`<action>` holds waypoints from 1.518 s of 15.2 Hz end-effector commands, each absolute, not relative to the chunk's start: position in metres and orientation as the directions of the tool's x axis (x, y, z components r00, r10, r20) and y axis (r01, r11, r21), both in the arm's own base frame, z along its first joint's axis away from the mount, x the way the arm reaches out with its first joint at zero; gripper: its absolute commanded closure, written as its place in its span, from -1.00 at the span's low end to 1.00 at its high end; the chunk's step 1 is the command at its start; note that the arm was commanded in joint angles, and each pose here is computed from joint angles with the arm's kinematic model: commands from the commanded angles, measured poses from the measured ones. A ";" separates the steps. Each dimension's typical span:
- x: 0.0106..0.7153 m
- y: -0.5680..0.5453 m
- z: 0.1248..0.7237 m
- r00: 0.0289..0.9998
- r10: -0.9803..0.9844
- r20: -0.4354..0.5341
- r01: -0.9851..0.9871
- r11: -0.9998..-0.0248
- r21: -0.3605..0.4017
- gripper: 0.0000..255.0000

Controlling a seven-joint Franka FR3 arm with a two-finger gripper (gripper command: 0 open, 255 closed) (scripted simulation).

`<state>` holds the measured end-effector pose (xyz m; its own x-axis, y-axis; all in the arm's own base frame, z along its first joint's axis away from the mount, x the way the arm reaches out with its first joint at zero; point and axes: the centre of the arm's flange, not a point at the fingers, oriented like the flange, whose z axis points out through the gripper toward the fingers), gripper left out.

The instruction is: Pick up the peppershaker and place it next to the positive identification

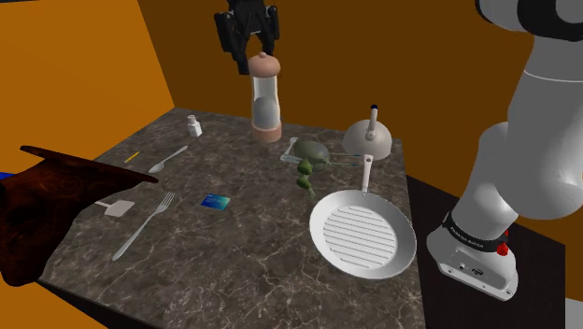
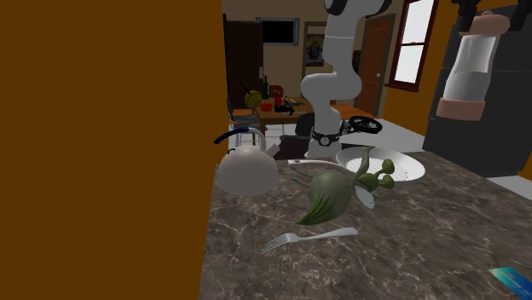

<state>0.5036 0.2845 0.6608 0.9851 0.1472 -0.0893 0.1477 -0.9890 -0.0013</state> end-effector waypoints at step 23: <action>0.497 0.325 0.548 0.985 0.146 -0.089 0.146 -0.989 -0.002 1.00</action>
